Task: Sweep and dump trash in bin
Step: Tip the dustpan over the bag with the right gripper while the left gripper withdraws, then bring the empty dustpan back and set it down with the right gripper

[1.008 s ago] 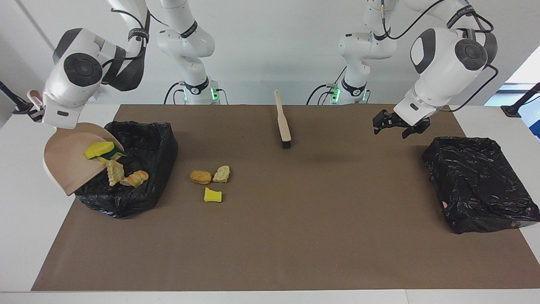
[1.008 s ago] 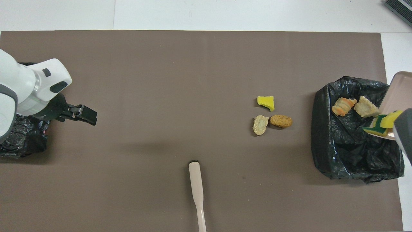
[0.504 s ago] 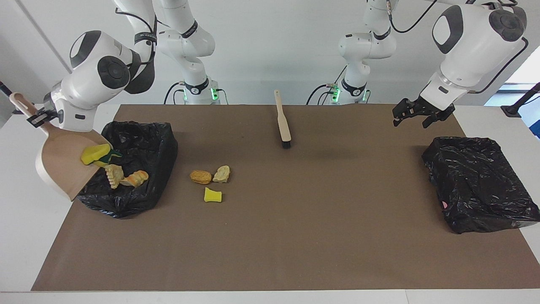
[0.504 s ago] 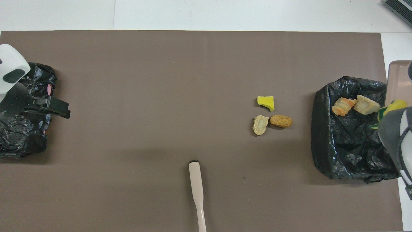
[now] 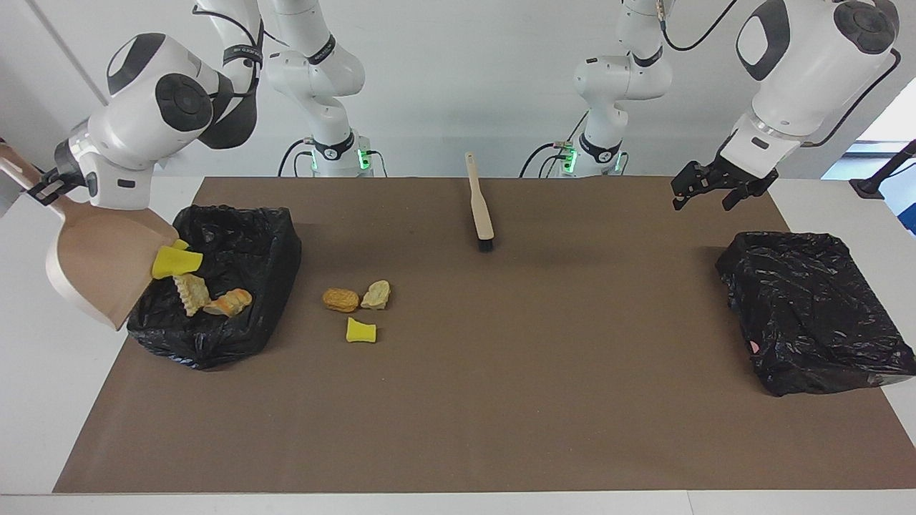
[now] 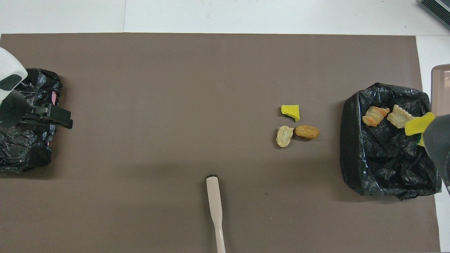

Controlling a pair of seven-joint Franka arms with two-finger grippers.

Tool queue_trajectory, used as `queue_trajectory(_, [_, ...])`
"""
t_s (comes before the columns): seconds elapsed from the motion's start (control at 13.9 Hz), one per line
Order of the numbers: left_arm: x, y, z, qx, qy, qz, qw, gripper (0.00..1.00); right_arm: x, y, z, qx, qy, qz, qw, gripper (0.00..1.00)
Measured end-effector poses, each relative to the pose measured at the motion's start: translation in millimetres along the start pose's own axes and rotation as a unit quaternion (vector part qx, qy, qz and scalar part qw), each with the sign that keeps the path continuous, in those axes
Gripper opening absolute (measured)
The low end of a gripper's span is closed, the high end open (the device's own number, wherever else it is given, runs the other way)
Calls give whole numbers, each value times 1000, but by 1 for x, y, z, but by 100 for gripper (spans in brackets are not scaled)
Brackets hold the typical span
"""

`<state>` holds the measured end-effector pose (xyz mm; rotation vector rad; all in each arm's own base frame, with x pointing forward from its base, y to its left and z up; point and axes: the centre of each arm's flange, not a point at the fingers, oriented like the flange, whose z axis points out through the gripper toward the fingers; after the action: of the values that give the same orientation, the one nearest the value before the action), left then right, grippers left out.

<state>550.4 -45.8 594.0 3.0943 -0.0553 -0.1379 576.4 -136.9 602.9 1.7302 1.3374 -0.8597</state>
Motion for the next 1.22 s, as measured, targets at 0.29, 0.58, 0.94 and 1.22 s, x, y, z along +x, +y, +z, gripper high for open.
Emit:
queue_trajectory(0.29, [0,-1,0,0,0,-1,1000,100,-26,-6,-22,5,-4,-1,1000,32])
queue_trajectory(0.58, [0,-1,0,0,0,-1,1000,100,-16,-10,-45,11,58,15,998,32])
queue_trajectory(0.94, [0,-1,0,0,0,-1,1000,100,17,-19,-55,78,220,95,968,32])
queue_trajectory(1.22, [0,-2,0,0,0,-2,1000,100,55,-26,-101,129,307,178,926,32])
